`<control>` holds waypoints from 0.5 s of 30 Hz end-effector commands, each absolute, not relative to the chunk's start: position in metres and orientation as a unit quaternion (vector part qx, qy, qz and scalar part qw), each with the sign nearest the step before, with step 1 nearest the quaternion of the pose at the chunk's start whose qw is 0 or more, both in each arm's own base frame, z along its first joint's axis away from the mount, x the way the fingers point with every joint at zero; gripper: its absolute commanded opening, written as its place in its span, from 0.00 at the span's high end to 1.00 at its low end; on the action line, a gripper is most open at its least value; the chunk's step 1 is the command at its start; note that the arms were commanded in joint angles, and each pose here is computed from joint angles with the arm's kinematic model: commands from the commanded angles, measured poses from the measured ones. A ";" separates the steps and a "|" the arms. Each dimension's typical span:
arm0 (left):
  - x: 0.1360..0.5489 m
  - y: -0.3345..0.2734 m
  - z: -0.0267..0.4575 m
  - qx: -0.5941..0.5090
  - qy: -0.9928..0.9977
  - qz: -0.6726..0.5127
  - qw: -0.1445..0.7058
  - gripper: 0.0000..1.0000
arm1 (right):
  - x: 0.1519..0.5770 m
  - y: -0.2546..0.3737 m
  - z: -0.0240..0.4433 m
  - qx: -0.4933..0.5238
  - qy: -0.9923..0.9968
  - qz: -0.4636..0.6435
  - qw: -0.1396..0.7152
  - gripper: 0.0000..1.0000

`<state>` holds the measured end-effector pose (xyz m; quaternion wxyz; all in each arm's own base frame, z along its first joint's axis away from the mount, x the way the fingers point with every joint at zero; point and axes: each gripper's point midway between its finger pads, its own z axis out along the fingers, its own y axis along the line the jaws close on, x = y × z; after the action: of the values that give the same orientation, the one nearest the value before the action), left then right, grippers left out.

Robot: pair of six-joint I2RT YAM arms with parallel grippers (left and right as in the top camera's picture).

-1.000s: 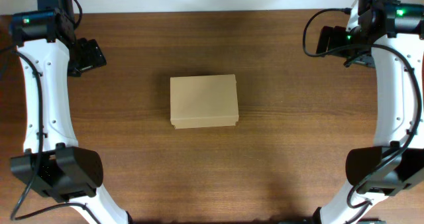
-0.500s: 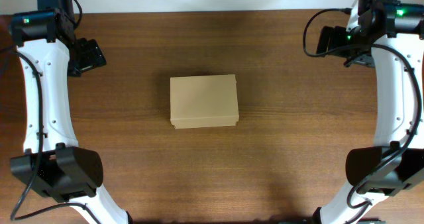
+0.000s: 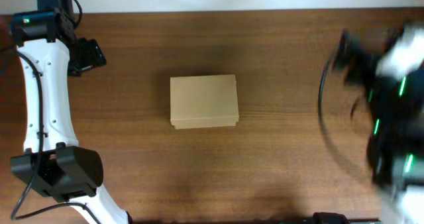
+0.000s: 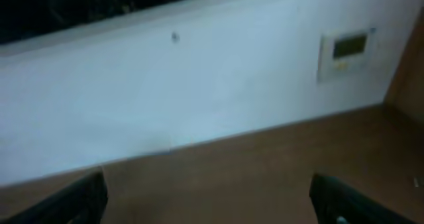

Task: Pack container

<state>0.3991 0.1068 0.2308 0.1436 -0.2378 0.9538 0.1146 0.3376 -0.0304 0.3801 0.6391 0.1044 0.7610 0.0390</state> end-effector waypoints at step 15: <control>0.399 0.108 0.236 -0.242 0.951 0.117 0.151 0.00 | 0.232 -0.014 0.172 0.097 0.760 0.057 0.641 0.01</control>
<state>0.3992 0.1068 0.2311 0.1441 -0.2379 0.9537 0.1146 0.2323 -0.0153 0.1803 0.6341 0.1015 0.7649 0.0512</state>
